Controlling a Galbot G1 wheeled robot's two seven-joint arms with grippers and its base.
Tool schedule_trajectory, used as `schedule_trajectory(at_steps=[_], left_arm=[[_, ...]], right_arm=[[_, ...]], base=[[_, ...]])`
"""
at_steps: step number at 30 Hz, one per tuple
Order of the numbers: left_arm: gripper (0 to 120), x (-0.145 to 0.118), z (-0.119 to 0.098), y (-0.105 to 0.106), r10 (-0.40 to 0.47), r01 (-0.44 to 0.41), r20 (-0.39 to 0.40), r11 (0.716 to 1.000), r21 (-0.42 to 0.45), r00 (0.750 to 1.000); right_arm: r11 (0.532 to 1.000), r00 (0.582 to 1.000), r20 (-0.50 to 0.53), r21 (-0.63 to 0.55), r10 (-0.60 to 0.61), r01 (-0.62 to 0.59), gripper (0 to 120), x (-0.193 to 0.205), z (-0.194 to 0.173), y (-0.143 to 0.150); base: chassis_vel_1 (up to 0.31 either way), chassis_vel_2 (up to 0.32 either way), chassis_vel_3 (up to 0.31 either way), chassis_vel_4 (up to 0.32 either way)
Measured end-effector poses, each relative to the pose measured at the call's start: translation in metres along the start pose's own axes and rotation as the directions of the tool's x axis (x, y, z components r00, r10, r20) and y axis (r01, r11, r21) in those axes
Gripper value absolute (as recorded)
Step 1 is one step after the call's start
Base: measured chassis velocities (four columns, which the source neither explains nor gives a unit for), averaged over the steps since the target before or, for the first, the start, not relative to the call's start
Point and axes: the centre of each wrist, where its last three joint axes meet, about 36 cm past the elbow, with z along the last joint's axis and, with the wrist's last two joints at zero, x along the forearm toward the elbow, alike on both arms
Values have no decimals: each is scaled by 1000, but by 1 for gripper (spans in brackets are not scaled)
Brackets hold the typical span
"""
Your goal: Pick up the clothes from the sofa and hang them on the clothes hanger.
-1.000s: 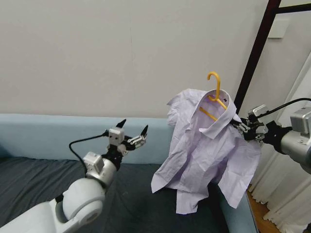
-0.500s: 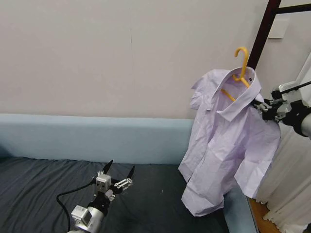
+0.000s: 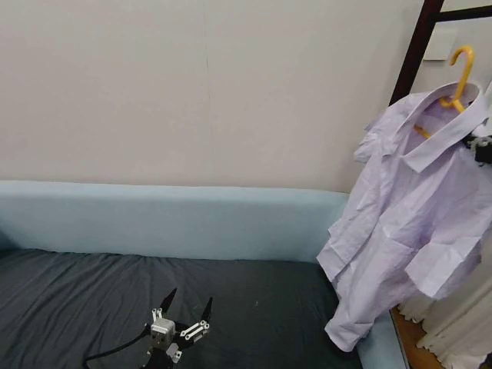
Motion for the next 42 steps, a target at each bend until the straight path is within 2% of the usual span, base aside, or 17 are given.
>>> schedule_trajectory(at_steps=[7, 10, 14, 17, 23, 28, 32, 37, 42], left_arm=[[100, 14, 9, -4, 12, -12, -15, 1000, -28, 1000], [100, 19, 17, -12, 39, -40, -28, 999, -34, 999], [100, 18, 20, -22, 57, -58, -25, 998, -23, 998], [100, 17, 22, -32, 63, -63, -27, 998, -2, 998], [100, 15, 23, -37, 57, -57, -28, 998, 10, 998], [100, 15, 24, -44, 43, -42, -28, 999, 24, 999], [100, 19, 31, -55, 21, -19, -45, 999, 38, 999], [100, 21, 35, -67, 5, -2, -54, 998, 59, 999], [100, 23, 35, -68, -9, 12, -58, 998, 58, 998]], right_arm=[[995, 996, 8, 42, 88, -88, 7, -1, -12, -12], [984, 987, -1, 82, 160, -159, 7, -7, -15, -19], [980, 984, 16, 77, 180, -181, 7, -12, -14, -22], [983, 983, 54, 42, 177, -179, 7, -25, -3, -23], [989, 987, 65, 5, 146, -146, 7, -48, 22, -15], [990, 983, 117, -11, 139, -139, 7, -76, 46, -11], [985, 970, 173, -34, 174, -171, 7, -112, 69, -18], [983, 951, 255, 13, 172, -182, 7, -145, 86, -29], [975, 937, 303, 82, 173, -207, 7, -167, 89, -40]], base=[[0, 0, 0, 0], [0, 0, 0, 0], [0, 0, 0, 0], [0, 0, 0, 0], [0, 0, 0, 0], [0, 0, 0, 0], [0, 0, 0, 0], [0, 0, 0, 0], [0, 0, 0, 0]])
